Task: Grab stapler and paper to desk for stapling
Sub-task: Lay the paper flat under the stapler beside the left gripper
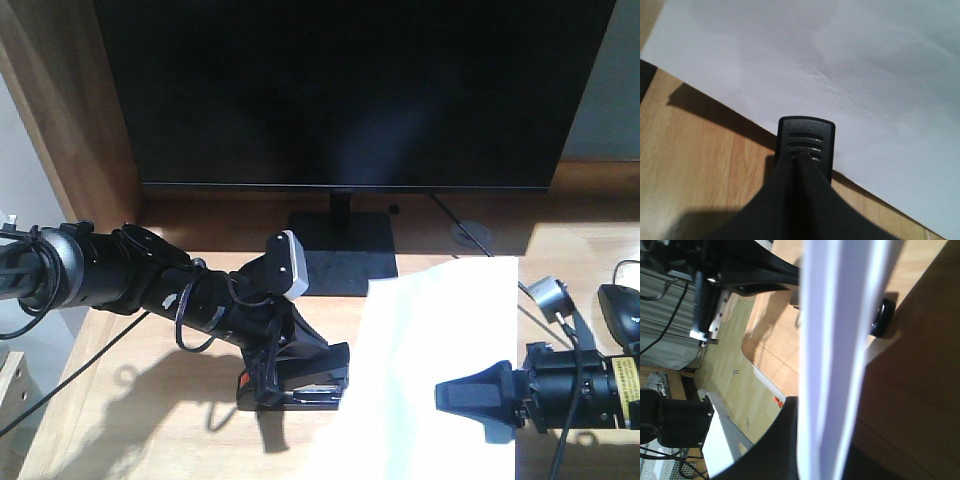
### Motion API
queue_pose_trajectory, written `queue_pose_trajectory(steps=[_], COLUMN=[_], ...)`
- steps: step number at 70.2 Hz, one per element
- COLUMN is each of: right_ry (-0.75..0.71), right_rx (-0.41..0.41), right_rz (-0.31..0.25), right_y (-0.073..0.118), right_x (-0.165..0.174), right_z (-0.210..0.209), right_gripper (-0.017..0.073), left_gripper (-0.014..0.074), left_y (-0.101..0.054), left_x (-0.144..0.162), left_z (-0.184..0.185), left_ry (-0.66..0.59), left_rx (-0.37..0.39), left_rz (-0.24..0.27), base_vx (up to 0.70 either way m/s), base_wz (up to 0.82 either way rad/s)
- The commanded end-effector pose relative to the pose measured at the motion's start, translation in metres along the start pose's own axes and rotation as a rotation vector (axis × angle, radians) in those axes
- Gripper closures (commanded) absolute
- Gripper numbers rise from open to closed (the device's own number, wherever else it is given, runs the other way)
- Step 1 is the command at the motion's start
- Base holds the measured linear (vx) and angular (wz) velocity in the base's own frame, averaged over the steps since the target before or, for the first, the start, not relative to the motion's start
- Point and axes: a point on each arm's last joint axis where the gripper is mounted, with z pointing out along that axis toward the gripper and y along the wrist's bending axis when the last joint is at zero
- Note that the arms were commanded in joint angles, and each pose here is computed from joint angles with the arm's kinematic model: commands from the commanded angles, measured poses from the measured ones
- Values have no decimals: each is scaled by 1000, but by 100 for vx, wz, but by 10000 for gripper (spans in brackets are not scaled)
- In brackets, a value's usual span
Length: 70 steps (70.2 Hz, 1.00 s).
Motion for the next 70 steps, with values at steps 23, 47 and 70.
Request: queue_pose_trajectory(steps=[23, 47, 70], right_ry=[-10, -9, -37], right_rx=[17, 45, 93], right_rz=[-13, -20, 25], right_y=[8, 8, 12], right_x=[-4, -5, -9], right_z=[-5, 1, 27], right_gripper=[562, 562, 562], left_gripper=[600, 600, 600], left_y=[-2, -2, -2], left_x=[-22, -22, -22], left_z=[-12, -12, -12], left_ry=[-78, -78, -78], left_rx=[-9, -9, -9], left_rz=[18, 18, 18], base_vx=[0, 0, 0], base_wz=[0, 0, 0])
